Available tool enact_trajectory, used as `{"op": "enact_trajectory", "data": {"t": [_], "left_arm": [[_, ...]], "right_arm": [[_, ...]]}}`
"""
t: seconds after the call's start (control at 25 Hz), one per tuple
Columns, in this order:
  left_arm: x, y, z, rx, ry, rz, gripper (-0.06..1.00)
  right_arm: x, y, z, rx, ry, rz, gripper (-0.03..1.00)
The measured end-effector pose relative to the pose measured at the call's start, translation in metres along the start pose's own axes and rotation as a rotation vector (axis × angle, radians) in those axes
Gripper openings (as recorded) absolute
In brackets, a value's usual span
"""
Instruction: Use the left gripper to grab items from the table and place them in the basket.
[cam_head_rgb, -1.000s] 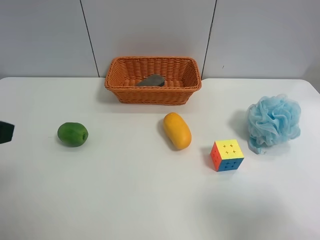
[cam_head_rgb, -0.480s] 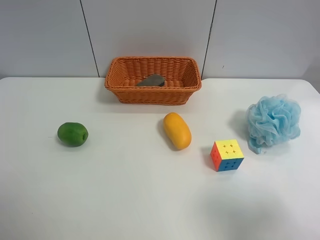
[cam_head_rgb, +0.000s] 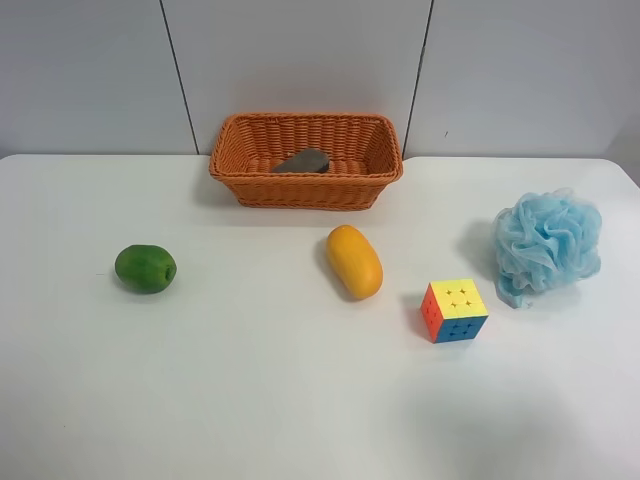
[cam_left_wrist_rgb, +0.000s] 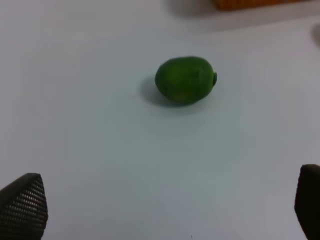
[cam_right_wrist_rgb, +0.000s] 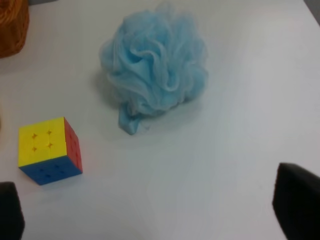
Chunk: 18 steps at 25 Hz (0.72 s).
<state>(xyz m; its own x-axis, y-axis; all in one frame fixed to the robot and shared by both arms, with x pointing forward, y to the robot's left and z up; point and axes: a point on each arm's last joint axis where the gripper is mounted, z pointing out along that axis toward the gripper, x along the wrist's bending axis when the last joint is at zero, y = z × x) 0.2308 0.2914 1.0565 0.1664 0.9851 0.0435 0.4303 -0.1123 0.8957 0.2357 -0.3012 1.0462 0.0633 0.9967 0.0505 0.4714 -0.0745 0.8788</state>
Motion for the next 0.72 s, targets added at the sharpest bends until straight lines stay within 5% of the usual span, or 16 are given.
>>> {"op": "enact_trajectory", "data": {"t": [0.72], "left_arm": [[-0.0002,-0.0002,-0.0005,-0.004,-0.001,0.001,0.99]], "right_arm": [[0.0,0.0,0.0,0.0,0.0,0.0,0.99]]}}
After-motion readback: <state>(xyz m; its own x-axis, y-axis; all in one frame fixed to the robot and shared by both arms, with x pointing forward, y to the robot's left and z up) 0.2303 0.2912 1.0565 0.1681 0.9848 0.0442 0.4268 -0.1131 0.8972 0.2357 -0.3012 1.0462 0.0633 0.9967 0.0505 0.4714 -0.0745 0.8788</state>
